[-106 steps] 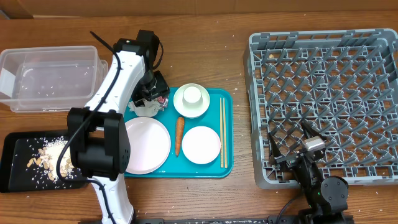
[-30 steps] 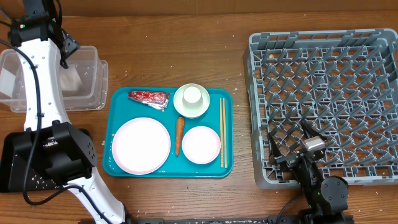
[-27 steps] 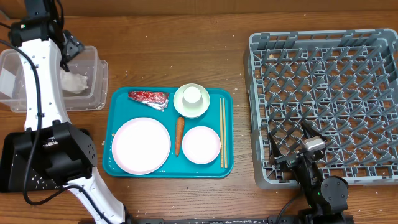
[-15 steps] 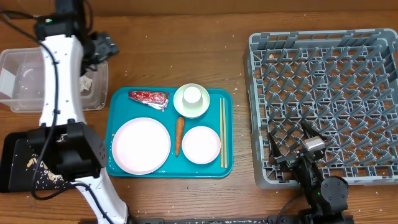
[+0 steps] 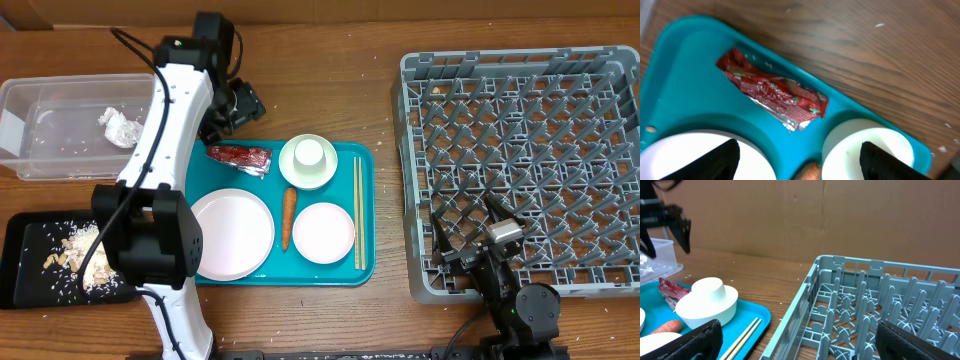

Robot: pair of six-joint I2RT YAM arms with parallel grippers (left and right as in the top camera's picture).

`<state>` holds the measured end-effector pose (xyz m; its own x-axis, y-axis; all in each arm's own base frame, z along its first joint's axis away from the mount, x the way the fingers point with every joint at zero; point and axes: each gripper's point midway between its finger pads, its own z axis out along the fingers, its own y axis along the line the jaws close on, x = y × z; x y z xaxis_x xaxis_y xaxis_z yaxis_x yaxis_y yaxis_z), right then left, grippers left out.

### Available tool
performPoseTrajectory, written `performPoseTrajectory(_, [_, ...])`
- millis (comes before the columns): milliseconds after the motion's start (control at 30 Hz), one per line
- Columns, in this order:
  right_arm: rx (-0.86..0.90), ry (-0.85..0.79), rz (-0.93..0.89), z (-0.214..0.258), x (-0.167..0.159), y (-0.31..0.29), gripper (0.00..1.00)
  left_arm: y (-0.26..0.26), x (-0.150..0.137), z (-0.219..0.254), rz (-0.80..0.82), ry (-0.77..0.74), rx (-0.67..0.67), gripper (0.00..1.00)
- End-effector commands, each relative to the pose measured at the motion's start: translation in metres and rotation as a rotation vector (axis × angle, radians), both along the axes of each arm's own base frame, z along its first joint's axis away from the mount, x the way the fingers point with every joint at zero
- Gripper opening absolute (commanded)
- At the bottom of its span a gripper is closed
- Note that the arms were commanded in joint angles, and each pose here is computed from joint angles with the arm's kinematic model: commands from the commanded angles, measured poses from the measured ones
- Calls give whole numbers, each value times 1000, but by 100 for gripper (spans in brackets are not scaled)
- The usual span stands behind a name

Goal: Sort waste into correct bins and load items into the dishwasher
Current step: 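Move the left gripper to the red wrapper and grasp it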

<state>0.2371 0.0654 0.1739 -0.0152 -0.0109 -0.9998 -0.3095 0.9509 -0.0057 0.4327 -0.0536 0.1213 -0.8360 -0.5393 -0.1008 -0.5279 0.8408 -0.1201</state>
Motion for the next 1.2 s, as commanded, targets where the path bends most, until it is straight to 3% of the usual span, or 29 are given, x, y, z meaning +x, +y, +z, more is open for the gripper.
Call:
performPoseTrajectory(0, [0, -6, -5, -1, 0, -1, 100, 4, -10, -28, 125, 52, 0, 75])
performPoseTrajectory(300, [0, -6, -5, -1, 0, -1, 100, 6, -10, -75, 249, 34, -20, 64])
performPoseTrajectory(800, [0, -6, -5, -1, 0, -1, 100, 12, -24, -118, 264, 89, 18, 61])
performPoseTrajectory(967, [0, -6, -5, -1, 0, -1, 100, 11, -24, -116, 238, 94, 18, 41])
performPoseTrajectory(1067, [0, -6, -5, -1, 0, -1, 100, 11, -24, -109, 202, 102, 25, 23])
performPoseTrajectory(1133, [0, -6, -5, -1, 0, -1, 100, 11, -23, -103, 172, 104, 28, 4])
performPoseTrajectory(1167, [0, -6, -5, -1, 0, -1, 100, 11, -22, -100, 166, 106, 29, 4])
